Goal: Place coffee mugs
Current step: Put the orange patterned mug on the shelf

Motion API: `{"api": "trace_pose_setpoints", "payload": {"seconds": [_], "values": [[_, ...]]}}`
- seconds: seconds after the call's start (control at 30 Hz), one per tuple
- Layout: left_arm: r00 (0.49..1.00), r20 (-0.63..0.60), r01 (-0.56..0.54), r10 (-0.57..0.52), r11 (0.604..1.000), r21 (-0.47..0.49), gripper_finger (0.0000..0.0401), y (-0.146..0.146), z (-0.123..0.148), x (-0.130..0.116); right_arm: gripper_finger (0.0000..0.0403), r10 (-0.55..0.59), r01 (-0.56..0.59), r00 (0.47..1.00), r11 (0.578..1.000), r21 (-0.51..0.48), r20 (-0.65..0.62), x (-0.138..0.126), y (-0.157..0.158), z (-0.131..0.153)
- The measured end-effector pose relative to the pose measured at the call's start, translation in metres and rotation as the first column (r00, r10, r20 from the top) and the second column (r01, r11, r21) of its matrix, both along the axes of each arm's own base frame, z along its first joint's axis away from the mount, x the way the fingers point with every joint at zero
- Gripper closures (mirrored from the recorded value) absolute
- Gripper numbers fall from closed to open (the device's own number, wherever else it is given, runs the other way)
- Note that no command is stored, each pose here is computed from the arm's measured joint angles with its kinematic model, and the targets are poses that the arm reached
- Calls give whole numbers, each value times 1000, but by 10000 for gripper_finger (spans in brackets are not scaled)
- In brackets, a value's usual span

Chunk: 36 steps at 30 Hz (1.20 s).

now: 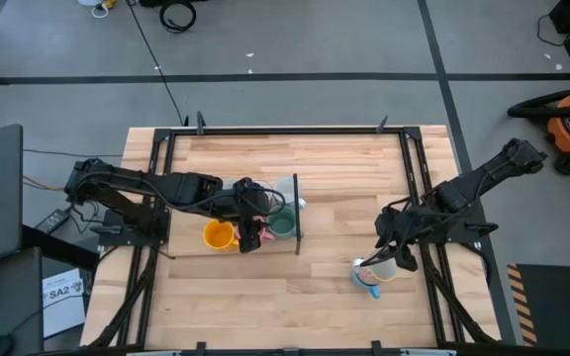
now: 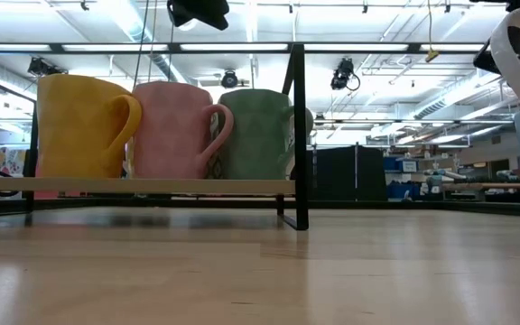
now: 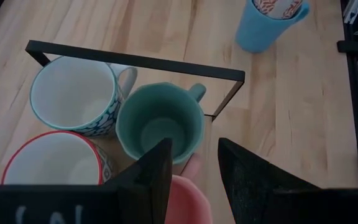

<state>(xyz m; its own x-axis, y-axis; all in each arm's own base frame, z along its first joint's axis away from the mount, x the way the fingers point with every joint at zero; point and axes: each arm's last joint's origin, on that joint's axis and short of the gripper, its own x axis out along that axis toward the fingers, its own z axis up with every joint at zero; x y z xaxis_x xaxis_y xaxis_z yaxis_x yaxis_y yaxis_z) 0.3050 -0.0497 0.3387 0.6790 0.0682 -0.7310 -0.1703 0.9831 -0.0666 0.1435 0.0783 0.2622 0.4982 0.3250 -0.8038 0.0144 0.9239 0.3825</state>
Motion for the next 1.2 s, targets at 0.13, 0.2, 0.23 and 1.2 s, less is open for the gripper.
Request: {"api": "trace_pose_setpoints", "payload": {"seconds": [0.13, 0.2, 0.23, 1.2], "values": [[1000, 0, -1, 1, 1000, 1, 264, 0, 0, 0, 240, 0, -1, 1000, 1000, -16, -30, 5, 3, -5], [1000, 0, -1, 1, 1000, 1, 264, 0, 0, 0, 240, 1, -2, 999, 1000, -23, -41, 7, 4, -7], [1000, 0, -1, 1, 1000, 1, 264, 0, 0, 0, 240, 1, -2, 999, 1000, -25, -45, 8, 4, -8], [1000, 0, -1, 1, 1000, 1, 264, 0, 0, 0, 369, 18, -19, 999, 999, 51, 30, 15, 8, 15]]}}
